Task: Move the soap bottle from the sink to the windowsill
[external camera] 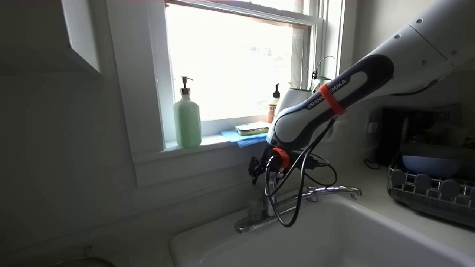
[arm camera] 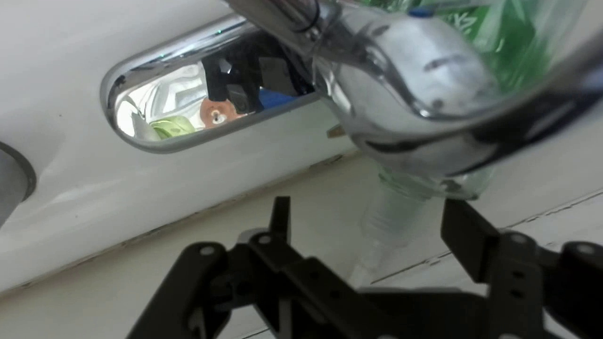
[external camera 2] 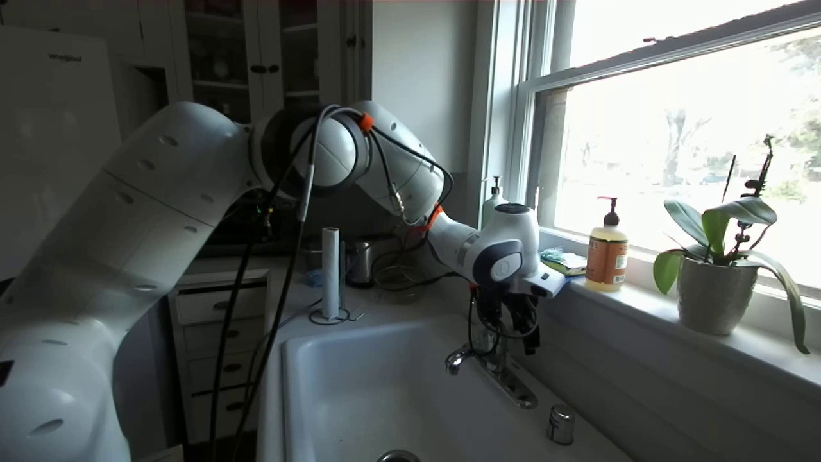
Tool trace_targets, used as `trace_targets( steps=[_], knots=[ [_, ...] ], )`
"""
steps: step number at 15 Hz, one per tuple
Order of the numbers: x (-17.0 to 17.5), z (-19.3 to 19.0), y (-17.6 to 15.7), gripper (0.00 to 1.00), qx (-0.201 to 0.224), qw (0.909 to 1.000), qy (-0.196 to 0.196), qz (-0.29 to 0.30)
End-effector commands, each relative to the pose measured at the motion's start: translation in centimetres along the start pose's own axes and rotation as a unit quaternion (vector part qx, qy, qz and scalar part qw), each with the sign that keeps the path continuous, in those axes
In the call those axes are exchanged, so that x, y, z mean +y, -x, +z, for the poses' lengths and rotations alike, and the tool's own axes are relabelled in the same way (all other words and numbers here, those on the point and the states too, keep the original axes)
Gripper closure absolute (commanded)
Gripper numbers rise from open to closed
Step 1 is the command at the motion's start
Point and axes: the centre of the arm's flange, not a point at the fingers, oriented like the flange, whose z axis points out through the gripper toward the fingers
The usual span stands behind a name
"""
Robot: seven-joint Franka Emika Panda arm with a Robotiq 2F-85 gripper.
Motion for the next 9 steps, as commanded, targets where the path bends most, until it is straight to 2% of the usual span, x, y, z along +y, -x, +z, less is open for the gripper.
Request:
trace_targets(
  steps=[1, 2, 3, 5, 7, 8, 9],
  knots=[
    [-0.65, 1.15, -0.83, 0.15, -0.003, 0.9998, -0.016, 0.007],
    [-0.71, 1.26, -0.89, 0.22, -0.003, 0.9998, -0.016, 0.008],
    [-0.78, 1.39, -0.94, 0.43, -0.003, 0.9998, -0.016, 0.009],
    [-0.88, 1.6, -1.06, 0.47, -0.001, 0.9998, -0.016, 0.01],
    [-0.98, 1.77, -1.18, 0.62, 0.0, 0.9998, -0.016, 0.01],
    [-0.99, 1.85, -1.19, 0.4, 0.0, 0.9998, -0.016, 0.011],
    [-1.02, 1.92, -1.21, 0.74, -0.001, 0.9998, -0.017, 0.011]
  ],
)
